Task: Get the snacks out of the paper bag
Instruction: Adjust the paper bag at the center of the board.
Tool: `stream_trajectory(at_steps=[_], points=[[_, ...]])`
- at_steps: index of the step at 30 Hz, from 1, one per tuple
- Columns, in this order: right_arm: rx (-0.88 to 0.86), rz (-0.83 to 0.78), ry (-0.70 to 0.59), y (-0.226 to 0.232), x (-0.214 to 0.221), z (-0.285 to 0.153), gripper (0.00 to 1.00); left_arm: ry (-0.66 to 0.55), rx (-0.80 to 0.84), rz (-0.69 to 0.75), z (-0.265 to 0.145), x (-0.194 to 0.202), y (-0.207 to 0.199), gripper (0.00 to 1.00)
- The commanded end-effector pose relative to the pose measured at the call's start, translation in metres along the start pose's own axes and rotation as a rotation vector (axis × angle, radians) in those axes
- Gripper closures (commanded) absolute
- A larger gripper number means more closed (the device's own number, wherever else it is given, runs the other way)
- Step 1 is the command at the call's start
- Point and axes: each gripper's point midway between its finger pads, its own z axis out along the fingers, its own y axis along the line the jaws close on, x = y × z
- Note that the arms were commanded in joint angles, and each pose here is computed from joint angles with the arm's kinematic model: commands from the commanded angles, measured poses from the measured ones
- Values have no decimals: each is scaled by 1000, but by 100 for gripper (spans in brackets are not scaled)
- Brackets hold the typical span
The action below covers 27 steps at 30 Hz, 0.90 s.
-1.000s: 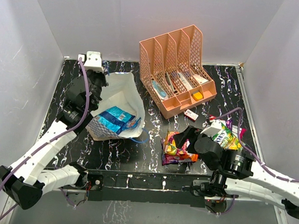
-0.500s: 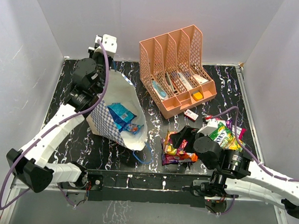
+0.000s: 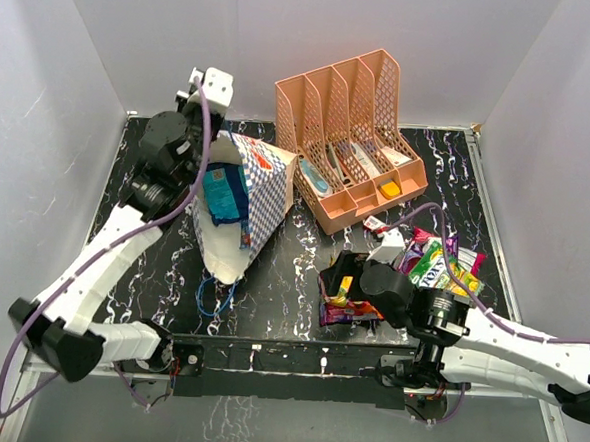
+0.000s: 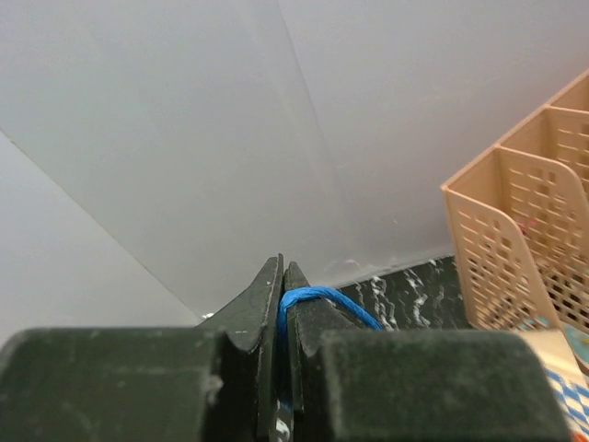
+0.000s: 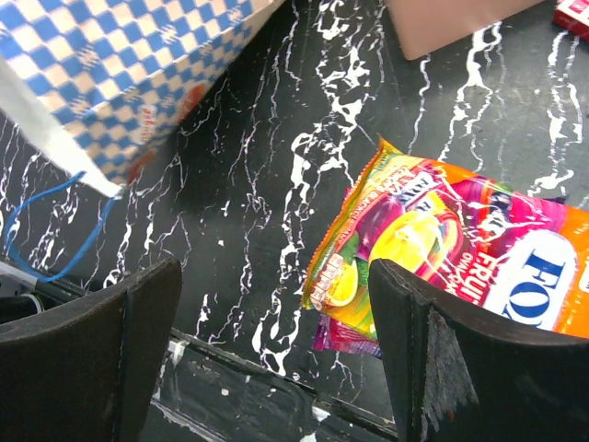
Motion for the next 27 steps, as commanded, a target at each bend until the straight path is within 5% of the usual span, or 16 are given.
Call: stream_trajectory(at_steps=[1,10,19,23,27], points=[[-140,-36,-34,40,-16,4,14,-126,56,-243,-60,-36,22,100],[-474,-476,14,122,2,22,18,-72,343,-441,-143,-14,-13,100],[-833,-888,-213,200,24,4,20,-65,591,-493,-164,-22,-53,100],[-907,-832,-284,228,10,-8,22,-57,609,-489,-167,-18,-57,100],[-770,-686,-234,229,-10,3,23,-45,521,-494,-161,-13,-44,100]])
